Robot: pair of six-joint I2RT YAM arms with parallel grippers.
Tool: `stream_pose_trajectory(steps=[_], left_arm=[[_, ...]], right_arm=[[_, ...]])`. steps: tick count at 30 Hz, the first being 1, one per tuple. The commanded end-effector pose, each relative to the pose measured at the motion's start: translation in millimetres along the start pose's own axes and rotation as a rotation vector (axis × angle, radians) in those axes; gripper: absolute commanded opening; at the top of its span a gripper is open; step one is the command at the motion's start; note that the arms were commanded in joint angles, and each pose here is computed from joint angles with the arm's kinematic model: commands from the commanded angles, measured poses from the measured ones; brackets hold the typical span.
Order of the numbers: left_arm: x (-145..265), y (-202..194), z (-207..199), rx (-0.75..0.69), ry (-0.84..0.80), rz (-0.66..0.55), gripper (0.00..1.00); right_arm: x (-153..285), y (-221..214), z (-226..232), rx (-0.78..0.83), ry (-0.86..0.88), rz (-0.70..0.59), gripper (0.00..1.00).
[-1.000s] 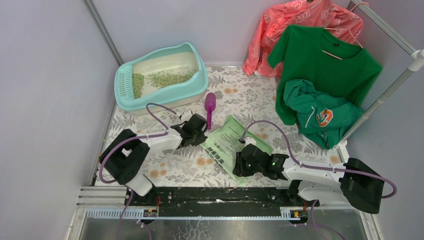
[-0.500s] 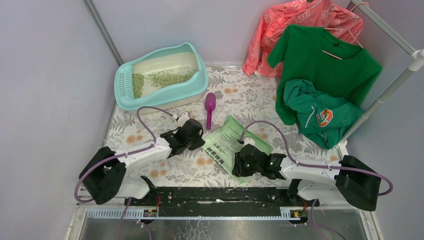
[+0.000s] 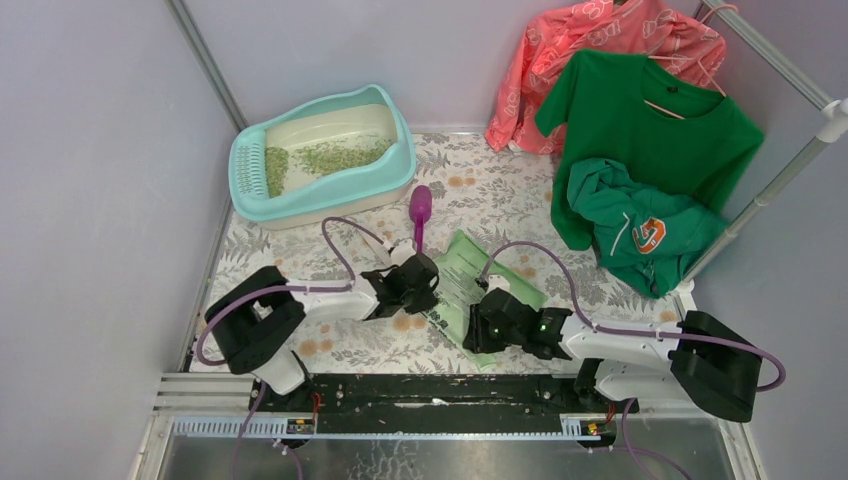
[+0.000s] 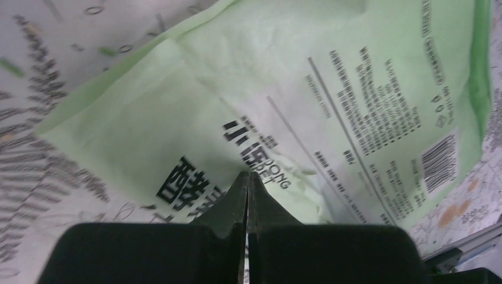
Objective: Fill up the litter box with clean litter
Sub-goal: Close the cat litter bag at the center of the board.
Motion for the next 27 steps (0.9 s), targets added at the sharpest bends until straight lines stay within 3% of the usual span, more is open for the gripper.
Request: stream_pose_trajectory(steps=[1,16,27], left_arm=[[-18,-8,21,-0.013,0.08,0.031,0.0],[3,49,75,0.094,0.161,-0.037,0.0],[48,111,70,0.107,0.174,-0.183,0.0]], right_arm=[[1,-21,-40,0.02,-0.148,0.051,0.36],[2,-21,-39,0.021,-0.136,0.043,0.36],[1,-22,-39,0.026,-0.138,0.059,0.36]])
Point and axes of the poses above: each gripper's point midway between its finger pads, its own x axis back along the fingers, its own z axis along the line the jaws close on, y = z × x, the point moved 3 cm from there along x, back along the fingers, and after that the axes turned 4 degrees about -x, right-handed, at the moved point
